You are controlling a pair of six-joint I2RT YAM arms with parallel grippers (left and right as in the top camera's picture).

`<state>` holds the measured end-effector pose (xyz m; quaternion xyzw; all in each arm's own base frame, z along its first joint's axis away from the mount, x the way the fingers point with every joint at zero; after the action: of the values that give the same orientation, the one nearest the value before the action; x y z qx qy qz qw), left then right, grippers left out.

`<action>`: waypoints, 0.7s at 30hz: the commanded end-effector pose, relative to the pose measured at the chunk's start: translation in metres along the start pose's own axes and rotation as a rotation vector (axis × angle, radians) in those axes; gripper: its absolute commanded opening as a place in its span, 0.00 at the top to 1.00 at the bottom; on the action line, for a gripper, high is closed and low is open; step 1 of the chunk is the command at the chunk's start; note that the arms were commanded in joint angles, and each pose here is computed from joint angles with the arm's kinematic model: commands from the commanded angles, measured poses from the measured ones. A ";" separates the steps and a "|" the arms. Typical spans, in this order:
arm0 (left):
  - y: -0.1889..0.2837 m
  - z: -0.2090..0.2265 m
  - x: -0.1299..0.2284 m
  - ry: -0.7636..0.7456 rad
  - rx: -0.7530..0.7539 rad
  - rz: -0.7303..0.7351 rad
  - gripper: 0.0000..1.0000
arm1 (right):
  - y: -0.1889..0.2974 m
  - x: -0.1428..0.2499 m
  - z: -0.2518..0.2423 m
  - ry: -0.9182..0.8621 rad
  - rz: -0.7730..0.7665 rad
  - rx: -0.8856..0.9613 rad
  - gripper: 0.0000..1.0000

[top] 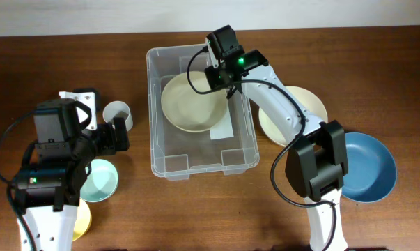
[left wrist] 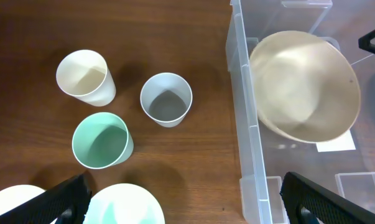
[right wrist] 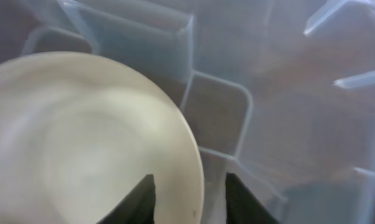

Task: Pack container
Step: 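Lower the cream bowl into the container and open right gripper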

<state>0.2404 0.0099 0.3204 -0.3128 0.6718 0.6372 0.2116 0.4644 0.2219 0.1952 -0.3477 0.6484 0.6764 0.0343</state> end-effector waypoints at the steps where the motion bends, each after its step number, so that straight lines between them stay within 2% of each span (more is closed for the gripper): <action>1: 0.005 0.000 -0.006 0.011 0.000 -0.024 0.00 | 0.068 -0.029 -0.014 -0.025 -0.133 0.119 0.60; 4: 0.005 0.000 -0.006 0.011 0.000 -0.024 0.00 | 0.124 -0.038 -0.039 -0.133 -0.215 0.242 0.49; 7: 0.005 0.000 -0.006 0.011 0.000 -0.025 0.00 | 0.181 -0.036 -0.076 -0.283 -0.300 0.288 0.25; 10: 0.005 0.000 -0.006 0.011 0.000 -0.024 0.00 | 0.224 -0.015 -0.124 -0.447 -0.331 0.294 0.20; 14: 0.005 0.000 -0.006 0.011 0.000 -0.024 0.00 | 0.241 0.023 -0.182 -0.573 -0.255 0.232 0.18; 16: 0.005 0.000 -0.006 0.011 0.001 -0.024 0.00 | 0.237 0.047 -0.210 -0.639 -0.178 0.212 0.12; 21: 0.005 0.000 -0.007 0.011 0.001 -0.028 0.00 | 0.198 0.105 -0.264 -0.686 0.010 0.067 0.09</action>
<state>0.2405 0.0099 0.3206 -0.3130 0.6717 0.6371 0.2119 0.3861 -0.0731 0.3813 -0.1175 0.6626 0.6604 0.3332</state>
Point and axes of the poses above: each gripper's point midway between its finger pads, its own y axis back along the fingers, its own z axis along the line the jaws close on, x = y × z, the point moved 9 cm from there along y, back along the fingers, and after that the axes turned 5 degrees about y, right-handed, at the moved point
